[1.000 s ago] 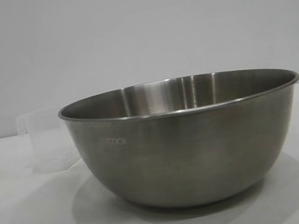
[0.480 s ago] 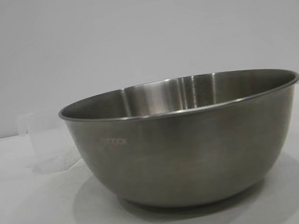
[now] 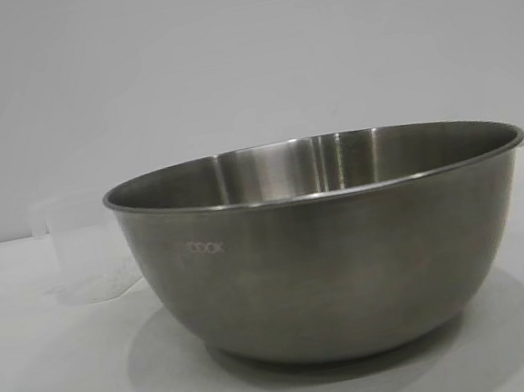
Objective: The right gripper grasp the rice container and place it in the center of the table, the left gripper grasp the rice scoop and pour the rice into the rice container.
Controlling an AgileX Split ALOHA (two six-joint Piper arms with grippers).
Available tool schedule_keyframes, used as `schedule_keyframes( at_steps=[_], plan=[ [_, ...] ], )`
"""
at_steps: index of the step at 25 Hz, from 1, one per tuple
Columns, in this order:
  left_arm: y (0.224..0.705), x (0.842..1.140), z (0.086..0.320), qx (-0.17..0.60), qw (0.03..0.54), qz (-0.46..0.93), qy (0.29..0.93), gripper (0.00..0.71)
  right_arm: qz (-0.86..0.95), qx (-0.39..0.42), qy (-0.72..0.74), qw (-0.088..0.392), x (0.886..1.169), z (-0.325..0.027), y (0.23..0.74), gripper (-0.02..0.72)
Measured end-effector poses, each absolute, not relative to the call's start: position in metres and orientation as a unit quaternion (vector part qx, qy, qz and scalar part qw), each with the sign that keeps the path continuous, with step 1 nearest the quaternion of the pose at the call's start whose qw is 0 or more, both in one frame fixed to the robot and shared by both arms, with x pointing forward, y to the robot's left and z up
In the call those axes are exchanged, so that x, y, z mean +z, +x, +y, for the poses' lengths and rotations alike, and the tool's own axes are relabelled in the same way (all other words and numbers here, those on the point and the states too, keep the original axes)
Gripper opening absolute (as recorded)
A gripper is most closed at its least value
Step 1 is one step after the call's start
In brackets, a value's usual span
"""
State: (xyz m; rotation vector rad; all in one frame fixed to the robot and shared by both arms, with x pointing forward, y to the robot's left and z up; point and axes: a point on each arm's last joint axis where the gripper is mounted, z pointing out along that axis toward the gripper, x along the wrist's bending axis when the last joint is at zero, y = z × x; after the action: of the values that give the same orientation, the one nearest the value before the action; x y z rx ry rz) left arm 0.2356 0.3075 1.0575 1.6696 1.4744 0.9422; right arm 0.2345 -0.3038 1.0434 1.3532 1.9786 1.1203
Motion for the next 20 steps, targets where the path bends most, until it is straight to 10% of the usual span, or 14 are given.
schedule_keyframes(
  at_steps=[20],
  plan=[
    [0.2309, 1.0434, 0.3032, 0.349, 0.355, 0.549, 0.671, 0.103, 0.721, 0.422, 0.49, 0.25, 1.0431, -0.3052, 0.2308, 0.287]
  ],
)
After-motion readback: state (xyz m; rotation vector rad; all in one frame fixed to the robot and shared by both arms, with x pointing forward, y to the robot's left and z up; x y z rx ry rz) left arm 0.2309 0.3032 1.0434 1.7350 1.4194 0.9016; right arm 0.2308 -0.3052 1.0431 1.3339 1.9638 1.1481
